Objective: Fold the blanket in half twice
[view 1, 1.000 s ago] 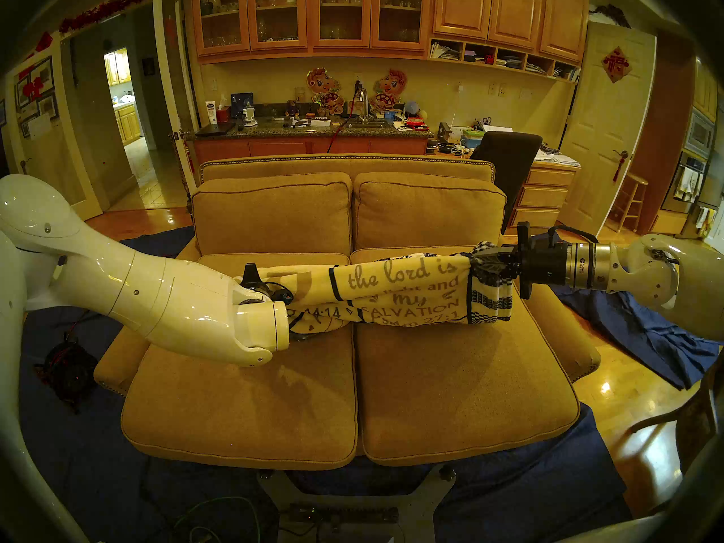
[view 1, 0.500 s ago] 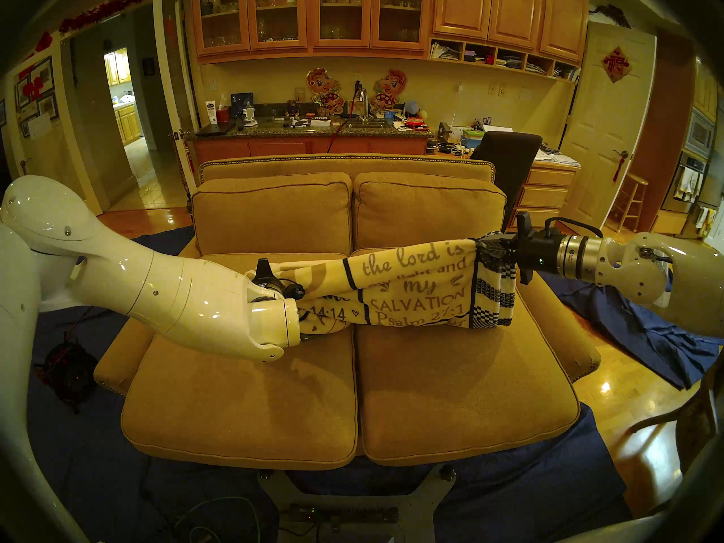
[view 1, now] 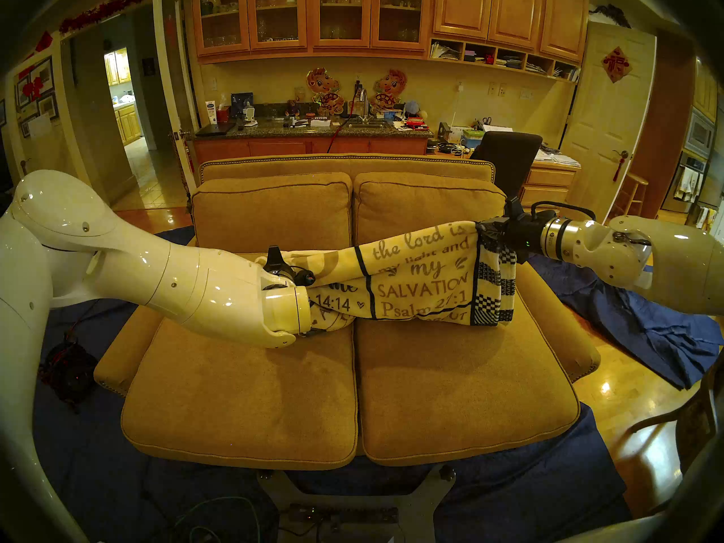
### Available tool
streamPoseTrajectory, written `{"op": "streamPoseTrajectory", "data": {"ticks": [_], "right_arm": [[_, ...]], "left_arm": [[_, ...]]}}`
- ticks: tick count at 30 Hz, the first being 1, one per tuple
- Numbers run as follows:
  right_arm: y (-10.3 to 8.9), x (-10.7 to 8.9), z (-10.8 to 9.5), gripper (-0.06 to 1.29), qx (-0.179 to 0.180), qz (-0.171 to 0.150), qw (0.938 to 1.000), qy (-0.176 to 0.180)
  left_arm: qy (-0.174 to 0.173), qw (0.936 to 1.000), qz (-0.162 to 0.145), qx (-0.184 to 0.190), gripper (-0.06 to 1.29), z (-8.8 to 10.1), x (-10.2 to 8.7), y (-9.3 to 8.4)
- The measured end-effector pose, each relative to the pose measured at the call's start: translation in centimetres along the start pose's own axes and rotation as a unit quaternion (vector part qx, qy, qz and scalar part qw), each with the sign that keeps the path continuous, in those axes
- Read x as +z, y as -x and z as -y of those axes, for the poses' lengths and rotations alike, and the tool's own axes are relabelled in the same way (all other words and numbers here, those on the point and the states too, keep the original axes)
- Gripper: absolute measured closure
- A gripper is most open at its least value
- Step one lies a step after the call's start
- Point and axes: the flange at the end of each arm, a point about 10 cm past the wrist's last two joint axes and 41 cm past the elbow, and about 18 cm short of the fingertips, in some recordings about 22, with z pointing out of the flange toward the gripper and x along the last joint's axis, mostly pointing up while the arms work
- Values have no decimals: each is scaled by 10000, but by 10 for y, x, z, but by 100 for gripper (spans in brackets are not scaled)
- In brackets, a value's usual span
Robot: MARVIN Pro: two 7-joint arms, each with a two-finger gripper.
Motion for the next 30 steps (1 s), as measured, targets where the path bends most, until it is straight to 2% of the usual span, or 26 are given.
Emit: {"op": "streamPoseTrajectory", "data": {"ticks": [7, 13, 30], "right_arm": [[-9, 20, 4, 127, -222, -452, 9986, 160], [-10, 35, 4, 127, -349, -715, 9963, 313], [-1, 89, -9, 127, -609, -1485, 9830, 889]], "left_arm": [[27, 9999, -106, -46, 108, 6, 4, -14], [61, 9998, -157, -62, 108, 7, 8, -21], [194, 9995, -244, -81, 108, 4, 37, -32]]}}
